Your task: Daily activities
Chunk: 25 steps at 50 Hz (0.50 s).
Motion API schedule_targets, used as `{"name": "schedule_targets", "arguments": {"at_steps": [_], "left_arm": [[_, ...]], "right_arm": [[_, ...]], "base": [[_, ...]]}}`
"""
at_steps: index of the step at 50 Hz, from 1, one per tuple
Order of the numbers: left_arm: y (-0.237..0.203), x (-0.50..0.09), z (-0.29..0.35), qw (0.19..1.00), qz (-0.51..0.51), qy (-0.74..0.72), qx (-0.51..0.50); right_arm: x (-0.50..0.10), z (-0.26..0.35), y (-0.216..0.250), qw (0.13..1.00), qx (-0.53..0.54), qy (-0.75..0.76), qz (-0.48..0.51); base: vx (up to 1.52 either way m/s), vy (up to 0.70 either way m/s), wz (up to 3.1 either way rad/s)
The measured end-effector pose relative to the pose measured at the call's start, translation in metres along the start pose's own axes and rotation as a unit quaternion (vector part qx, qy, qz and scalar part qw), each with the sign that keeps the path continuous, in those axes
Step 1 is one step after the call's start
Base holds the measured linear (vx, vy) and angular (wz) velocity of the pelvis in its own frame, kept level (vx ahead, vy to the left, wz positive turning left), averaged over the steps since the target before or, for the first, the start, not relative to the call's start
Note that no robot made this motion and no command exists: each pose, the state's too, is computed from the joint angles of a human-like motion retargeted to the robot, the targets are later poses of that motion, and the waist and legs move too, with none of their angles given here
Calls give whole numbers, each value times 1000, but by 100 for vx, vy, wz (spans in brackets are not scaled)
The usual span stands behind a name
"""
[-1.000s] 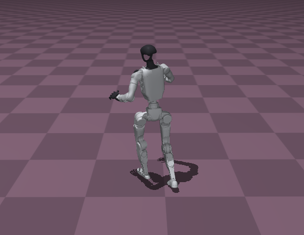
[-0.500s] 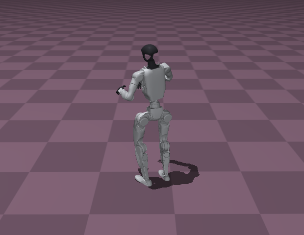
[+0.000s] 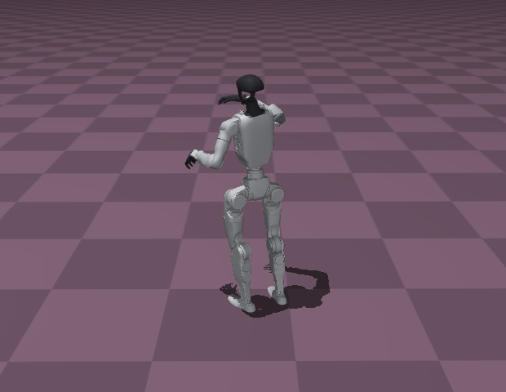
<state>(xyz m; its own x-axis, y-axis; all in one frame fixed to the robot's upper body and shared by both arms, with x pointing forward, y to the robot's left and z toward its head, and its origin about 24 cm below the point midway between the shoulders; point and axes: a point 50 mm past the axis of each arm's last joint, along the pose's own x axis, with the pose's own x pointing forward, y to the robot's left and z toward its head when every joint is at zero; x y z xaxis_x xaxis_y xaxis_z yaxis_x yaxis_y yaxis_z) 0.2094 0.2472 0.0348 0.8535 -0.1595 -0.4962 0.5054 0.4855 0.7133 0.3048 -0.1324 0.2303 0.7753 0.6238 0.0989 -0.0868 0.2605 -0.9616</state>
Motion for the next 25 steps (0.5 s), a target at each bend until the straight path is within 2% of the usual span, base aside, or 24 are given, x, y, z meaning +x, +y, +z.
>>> {"name": "schedule_targets", "arguments": {"at_steps": [4, 11, 17, 25], "left_arm": [[-3, 2, 2, 999, -42, 1, 12], [-5, 3, 8, 994, -105, -5, 32], [-2, 3, 11, 994, -104, -8, 42], [5, 3, 14, 996, -84, -15, 38]], "right_arm": [[4, 5, 0, 1000, -10, 0, 19], [18, -12, 29, 987, -1, 48, 151], [28, -16, 37, 977, -4, 65, 203], [32, -12, 37, 975, -5, 58, 216]], "base": [[0, 0, 0], [0, 0, 0], [0, 0, 0], [0, 0, 0]]}}
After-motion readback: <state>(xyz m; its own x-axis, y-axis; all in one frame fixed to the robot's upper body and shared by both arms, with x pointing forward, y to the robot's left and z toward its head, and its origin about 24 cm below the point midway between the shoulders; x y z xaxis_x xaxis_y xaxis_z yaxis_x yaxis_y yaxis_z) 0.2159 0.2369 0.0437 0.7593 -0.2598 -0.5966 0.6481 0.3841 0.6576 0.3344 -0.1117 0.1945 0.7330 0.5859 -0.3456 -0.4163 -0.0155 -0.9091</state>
